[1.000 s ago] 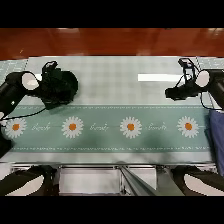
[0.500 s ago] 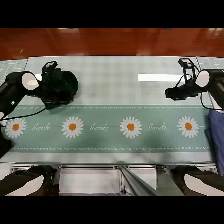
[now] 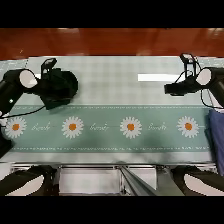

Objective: Fold the shirts.

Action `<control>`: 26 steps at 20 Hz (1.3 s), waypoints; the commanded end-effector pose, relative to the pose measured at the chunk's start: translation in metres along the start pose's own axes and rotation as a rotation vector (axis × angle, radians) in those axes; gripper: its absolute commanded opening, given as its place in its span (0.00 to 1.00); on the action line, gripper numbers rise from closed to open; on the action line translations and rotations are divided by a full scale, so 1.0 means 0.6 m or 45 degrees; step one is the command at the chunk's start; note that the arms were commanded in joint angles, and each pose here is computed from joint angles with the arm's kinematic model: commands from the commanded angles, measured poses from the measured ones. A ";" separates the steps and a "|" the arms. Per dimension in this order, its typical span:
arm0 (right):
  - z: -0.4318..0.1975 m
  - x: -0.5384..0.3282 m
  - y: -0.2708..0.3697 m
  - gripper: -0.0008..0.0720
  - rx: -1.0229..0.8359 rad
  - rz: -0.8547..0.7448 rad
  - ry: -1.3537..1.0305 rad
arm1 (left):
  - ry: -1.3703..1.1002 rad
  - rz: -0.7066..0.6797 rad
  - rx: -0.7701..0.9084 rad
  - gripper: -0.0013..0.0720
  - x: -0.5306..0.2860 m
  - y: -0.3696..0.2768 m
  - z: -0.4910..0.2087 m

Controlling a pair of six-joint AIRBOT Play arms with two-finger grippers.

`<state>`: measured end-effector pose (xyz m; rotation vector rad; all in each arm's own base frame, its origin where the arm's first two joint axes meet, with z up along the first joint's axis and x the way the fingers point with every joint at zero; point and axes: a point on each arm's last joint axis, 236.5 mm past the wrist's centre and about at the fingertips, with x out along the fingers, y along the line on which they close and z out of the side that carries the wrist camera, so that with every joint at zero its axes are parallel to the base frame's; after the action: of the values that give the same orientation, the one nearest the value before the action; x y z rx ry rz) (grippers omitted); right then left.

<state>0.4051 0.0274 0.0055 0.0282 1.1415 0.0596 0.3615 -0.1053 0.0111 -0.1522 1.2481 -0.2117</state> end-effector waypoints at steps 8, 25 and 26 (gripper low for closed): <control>0.001 -0.233 -0.034 0.58 -0.023 -0.134 -0.402 | -0.480 0.245 0.150 0.71 -0.304 0.052 0.090; -0.142 -0.101 -0.017 0.57 0.172 -0.040 -0.175 | 0.104 0.189 0.022 0.71 0.132 0.145 0.064; -0.142 -0.101 -0.017 0.57 0.179 -0.040 -0.175 | 0.115 0.190 0.020 0.71 0.140 0.147 0.061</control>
<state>0.3029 0.0121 0.0255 0.1214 1.0075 -0.0433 0.4286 -0.0372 -0.0532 -0.0318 1.2881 -0.0916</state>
